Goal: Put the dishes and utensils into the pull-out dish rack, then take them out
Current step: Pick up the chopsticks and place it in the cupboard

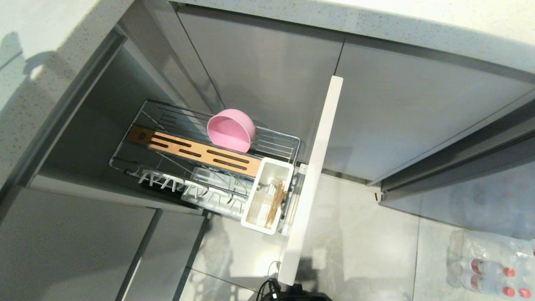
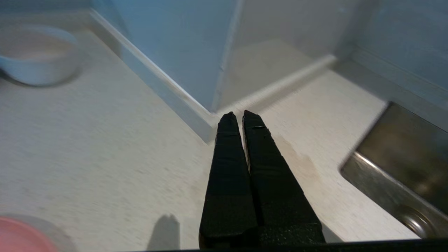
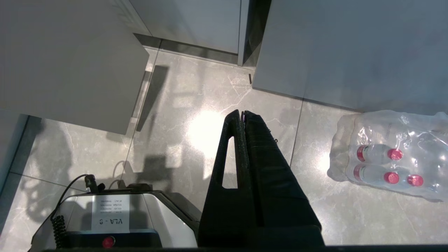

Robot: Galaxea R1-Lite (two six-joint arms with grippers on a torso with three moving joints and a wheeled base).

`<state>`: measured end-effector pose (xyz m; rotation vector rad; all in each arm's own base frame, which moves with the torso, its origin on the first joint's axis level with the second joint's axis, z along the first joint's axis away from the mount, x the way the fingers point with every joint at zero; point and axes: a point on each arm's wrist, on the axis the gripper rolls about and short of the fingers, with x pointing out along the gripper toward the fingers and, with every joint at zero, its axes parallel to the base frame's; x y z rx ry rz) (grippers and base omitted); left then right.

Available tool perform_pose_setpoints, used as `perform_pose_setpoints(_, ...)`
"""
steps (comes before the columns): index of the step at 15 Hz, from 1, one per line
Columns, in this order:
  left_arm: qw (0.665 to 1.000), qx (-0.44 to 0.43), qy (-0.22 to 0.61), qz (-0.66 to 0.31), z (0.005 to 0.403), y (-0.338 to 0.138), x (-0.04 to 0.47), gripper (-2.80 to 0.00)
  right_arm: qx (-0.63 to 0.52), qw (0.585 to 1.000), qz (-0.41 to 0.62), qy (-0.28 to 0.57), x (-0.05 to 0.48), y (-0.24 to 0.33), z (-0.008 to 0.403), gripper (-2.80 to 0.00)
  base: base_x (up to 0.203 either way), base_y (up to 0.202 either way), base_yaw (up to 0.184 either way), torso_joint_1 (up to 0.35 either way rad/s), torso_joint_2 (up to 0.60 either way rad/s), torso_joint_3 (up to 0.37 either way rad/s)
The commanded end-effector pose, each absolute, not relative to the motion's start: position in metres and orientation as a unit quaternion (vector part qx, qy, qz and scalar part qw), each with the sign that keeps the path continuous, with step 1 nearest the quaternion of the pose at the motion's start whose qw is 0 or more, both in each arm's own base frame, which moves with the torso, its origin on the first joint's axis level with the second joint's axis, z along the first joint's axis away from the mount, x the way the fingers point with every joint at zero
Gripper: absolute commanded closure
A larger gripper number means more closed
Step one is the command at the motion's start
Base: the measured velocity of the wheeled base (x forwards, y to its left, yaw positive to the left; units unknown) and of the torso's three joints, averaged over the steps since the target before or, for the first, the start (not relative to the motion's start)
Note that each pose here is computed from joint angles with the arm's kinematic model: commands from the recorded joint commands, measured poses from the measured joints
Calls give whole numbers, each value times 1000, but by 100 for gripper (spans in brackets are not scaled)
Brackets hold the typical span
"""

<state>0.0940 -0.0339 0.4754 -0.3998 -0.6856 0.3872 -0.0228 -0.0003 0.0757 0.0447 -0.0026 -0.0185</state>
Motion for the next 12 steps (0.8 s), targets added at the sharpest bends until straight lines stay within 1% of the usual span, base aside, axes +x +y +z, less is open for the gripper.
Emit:
perform_pose_setpoints(1,890,-187,-347,227,480,-21,87,0,23,1000,-10,-1,-23,0,76,0,0,0,0,0,0,0)
perform_pose_setpoints(2,885,-176,-351,248,481,-14,82,0,23,1000,-9,-2,-23,0,76,0,0,0,0,0,0,0)
perform_pose_setpoints(5,890,-149,-329,279,478,0,61,0,22,1000,-9,-2,-23,0,76,0,0,0,0,0,0,0)
perform_pose_setpoints(8,904,-110,-277,307,466,8,43,0,22,1000,-10,-1,-23,0,76,0,0,0,0,0,0,0)
perform_pose_setpoints(10,905,-86,-240,340,458,13,33,0,22,1000,-10,-1,-23,0,76,0,0,0,0,0,0,0)
perform_pose_setpoints(12,907,-101,-212,350,454,16,29,0,22,1000,-10,-1,-23,0,76,0,0,0,0,0,0,0)
